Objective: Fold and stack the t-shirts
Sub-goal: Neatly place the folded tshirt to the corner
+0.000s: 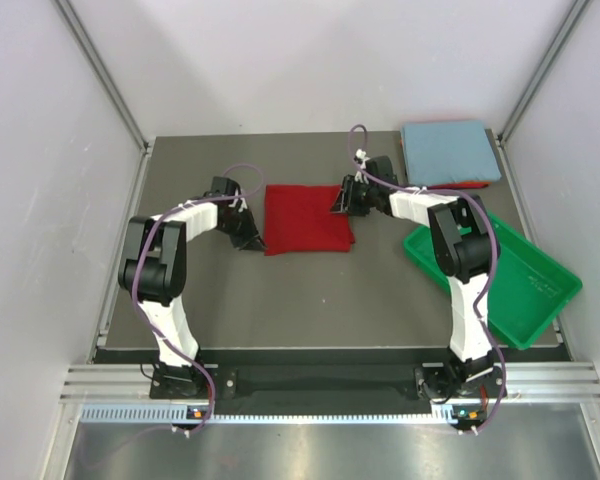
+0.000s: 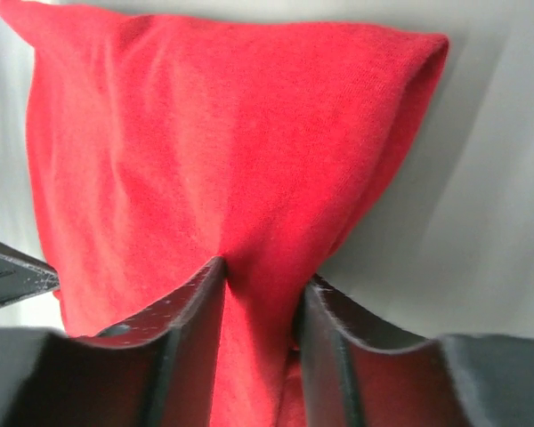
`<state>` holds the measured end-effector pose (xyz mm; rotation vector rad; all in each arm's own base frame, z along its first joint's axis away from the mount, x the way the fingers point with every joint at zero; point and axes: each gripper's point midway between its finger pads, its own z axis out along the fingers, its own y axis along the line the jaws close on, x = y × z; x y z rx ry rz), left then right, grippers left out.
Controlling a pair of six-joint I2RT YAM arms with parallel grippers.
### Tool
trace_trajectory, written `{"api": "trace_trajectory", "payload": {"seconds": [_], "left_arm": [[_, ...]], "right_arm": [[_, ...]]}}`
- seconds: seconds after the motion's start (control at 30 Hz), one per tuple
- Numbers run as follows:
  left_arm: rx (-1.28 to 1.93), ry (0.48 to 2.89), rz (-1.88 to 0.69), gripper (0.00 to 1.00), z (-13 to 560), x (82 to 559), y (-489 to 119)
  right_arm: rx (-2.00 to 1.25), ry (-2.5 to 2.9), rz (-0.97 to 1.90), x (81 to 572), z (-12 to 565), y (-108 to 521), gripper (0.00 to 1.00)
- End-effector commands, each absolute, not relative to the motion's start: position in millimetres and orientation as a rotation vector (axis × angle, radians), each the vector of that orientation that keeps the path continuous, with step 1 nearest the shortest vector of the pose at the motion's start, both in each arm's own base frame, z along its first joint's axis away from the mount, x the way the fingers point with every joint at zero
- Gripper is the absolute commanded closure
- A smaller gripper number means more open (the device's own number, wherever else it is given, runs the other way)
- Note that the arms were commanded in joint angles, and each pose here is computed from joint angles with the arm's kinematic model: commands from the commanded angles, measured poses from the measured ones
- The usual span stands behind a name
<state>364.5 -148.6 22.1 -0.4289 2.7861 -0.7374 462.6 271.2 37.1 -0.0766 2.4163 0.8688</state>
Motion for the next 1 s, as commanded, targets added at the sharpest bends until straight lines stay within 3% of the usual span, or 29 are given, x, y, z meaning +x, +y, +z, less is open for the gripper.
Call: {"api": "trace_trajectory", "payload": {"seconds": [0.0, 0.07, 0.13, 0.2, 0.33, 0.57, 0.97], "left_arm": [[-0.42, 2.805, -0.585, 1.0, 18, 362, -131], [-0.424, 2.808, -0.58, 1.0, 19, 361, -131], [-0.417, 2.798, -0.579, 0.94, 28, 362, -131], [-0.407, 2.759, -0.531, 0.83, 49, 370, -125], [-0.337, 2.672, -0.428, 0.74, 99, 387, -111], [-0.257, 2.55, -0.387, 0.71, 153, 390, -102], [-0.228, 2.512, -0.357, 0.69, 141, 364, -93]], "right_arm": [[-0.059, 2.469, 0.892, 453, 11, 272, 0.65], [-0.057, 2.465, 0.891, 453, 12, 271, 0.72], [-0.079, 2.42, 0.894, 460, 22, 272, 0.87], [-0.097, 2.399, 0.889, 464, 32, 272, 1.0], [-0.126, 2.32, 0.913, 470, 58, 277, 1.0], [-0.209, 2.322, 0.809, 475, 90, 267, 1.0], [-0.307, 2.325, 0.517, 490, 137, 236, 1.0]]}}
